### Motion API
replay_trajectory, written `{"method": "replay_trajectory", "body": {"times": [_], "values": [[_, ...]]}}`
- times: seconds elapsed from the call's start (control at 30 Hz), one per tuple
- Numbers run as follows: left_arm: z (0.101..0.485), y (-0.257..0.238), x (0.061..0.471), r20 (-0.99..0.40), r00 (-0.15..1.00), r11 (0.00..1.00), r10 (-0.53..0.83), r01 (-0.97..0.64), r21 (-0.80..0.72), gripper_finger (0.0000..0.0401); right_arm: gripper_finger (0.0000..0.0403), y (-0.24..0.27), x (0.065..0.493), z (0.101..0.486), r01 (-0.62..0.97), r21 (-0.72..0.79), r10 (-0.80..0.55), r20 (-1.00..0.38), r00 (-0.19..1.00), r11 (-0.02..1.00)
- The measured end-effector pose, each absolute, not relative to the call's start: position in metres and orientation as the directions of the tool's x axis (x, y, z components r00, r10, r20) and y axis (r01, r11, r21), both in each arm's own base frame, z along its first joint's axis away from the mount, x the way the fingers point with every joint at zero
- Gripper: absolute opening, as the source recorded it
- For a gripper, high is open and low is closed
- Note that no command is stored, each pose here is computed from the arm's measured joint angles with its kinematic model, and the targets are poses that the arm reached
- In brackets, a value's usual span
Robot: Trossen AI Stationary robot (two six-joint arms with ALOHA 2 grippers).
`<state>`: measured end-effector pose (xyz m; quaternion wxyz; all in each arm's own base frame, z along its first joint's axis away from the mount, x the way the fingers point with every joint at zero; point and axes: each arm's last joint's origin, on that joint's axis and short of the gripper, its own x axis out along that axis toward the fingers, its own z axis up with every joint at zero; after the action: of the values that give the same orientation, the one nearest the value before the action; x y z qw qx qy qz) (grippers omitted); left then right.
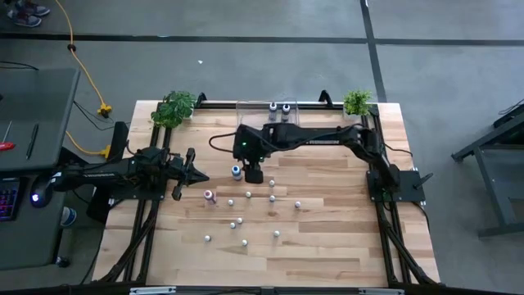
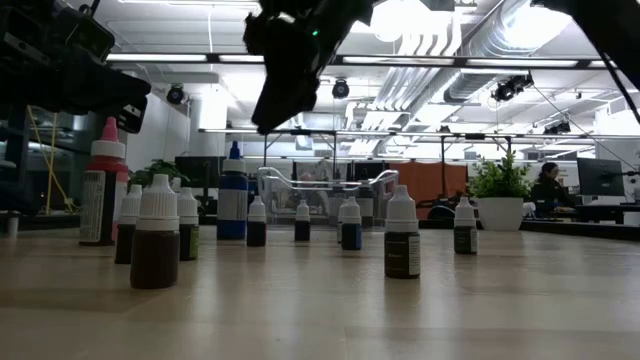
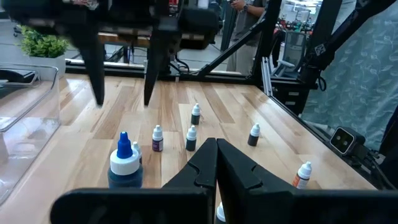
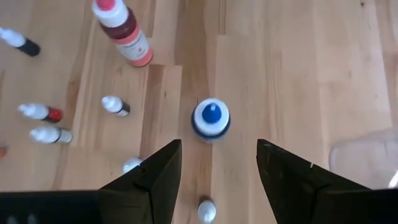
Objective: Pick & Place food coloring
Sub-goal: Put the large blue food coloring bottle into the transparent bin
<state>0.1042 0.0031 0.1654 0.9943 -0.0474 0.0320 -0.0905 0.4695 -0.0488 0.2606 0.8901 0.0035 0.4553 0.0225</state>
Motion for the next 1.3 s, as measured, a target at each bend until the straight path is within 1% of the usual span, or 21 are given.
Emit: {"method": "replay_trajectory", "body": {"times": [0.23,0.47,0.63,1.03,1.3], "values": [[0.165,0.003,0.104,-0.055,0.982,0.979,-0.182,0.176,-0.100,0.0002,0.0197,-0.050,0.488,0.252,-0.028,0.047,0.054,-0.816,0.575,0.999],[0.165,0.003,0.104,-0.055,0.982,0.979,-0.182,0.176,-0.100,0.0002,0.0197,-0.048,0.498,0.237,-0.039,0.053,0.066,-0.836,0.545,0.998],[0.165,0.003,0.104,-0.055,0.982,0.979,-0.182,0.176,-0.100,0.0002,0.0197,-0.046,0.505,0.231,-0.046,0.052,0.069,-0.834,0.547,0.998],[0.165,0.003,0.104,-0.055,0.982,0.979,-0.182,0.176,-0.100,0.0002,0.0197,-0.046,0.505,0.226,-0.043,0.055,0.070,-0.844,0.532,0.998],[0.165,0.003,0.104,-0.055,0.982,0.979,-0.182,0.176,-0.100,0.0002,0.0197,-0.047,0.509,0.215,-0.038,0.056,0.067,-0.849,0.524,0.998]]}}
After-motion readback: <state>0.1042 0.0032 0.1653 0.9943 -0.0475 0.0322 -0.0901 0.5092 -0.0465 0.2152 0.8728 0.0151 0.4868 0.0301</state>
